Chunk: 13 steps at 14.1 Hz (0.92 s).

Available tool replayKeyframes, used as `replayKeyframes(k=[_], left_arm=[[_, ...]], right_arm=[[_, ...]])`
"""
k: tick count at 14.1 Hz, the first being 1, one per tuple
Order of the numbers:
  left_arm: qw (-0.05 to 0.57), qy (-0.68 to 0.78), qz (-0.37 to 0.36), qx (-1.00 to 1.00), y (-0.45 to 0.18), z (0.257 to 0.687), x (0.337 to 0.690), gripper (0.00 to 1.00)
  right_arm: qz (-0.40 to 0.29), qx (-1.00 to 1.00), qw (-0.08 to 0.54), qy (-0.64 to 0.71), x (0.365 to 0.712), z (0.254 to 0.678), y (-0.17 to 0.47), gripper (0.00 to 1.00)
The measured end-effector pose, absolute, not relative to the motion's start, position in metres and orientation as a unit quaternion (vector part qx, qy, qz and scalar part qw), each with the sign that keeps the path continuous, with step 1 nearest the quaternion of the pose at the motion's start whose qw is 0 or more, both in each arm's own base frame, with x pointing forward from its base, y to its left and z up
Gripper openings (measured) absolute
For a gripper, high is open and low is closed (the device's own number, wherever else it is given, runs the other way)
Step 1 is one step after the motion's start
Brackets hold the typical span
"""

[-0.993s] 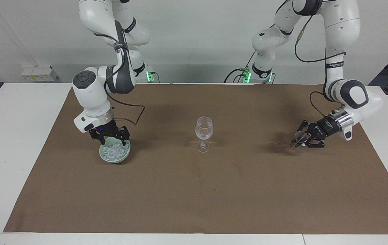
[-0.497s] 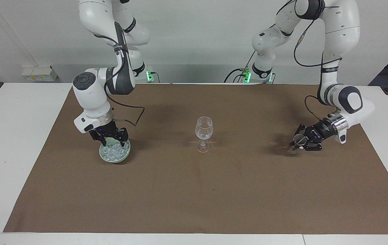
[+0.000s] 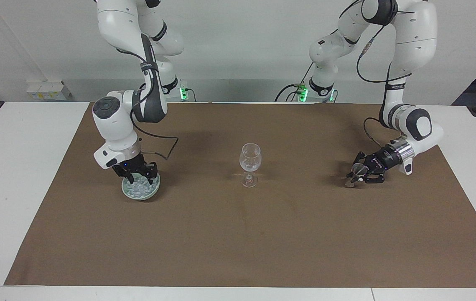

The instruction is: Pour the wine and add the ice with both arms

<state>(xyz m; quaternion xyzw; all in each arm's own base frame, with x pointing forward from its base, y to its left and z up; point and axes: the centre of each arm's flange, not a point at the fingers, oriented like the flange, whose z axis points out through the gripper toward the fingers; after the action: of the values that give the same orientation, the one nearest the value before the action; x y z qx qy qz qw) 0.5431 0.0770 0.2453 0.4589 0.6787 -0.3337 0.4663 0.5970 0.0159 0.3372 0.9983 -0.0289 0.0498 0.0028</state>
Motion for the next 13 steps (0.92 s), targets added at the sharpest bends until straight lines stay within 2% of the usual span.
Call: replayKeyframes(k=[1, 2, 4, 5, 9, 13], left_arm=[[0.468, 0.681, -0.333, 0.454, 0.076, 0.243, 0.541, 0.22], [0.468, 0.685, -0.332, 0.449, 0.075, 0.241, 0.539, 0.22], [0.468, 0.688, -0.332, 0.445, 0.073, 0.237, 0.535, 0.22], [0.467, 0.689, -0.333, 0.444, 0.073, 0.236, 0.533, 0.22], [0.469, 0.686, -0.330, 0.448, 0.071, 0.237, 0.533, 0.22], [0.473, 0.680, -0.324, 0.457, 0.071, 0.236, 0.530, 0.22]], right_arm=[[0.050, 0.998, 0.003, -0.029, 0.597, 0.337, 0.016, 0.59], [0.050, 0.998, 0.003, -0.028, 0.597, 0.337, 0.017, 0.52], [0.050, 0.998, 0.003, -0.028, 0.597, 0.337, 0.017, 0.27], [0.050, 0.998, 0.003, -0.028, 0.597, 0.337, 0.017, 0.23], [0.062, 0.998, 0.002, -0.028, 0.602, 0.349, 0.017, 0.23], [0.090, 0.995, -0.001, -0.045, 0.607, 0.385, 0.018, 0.23]])
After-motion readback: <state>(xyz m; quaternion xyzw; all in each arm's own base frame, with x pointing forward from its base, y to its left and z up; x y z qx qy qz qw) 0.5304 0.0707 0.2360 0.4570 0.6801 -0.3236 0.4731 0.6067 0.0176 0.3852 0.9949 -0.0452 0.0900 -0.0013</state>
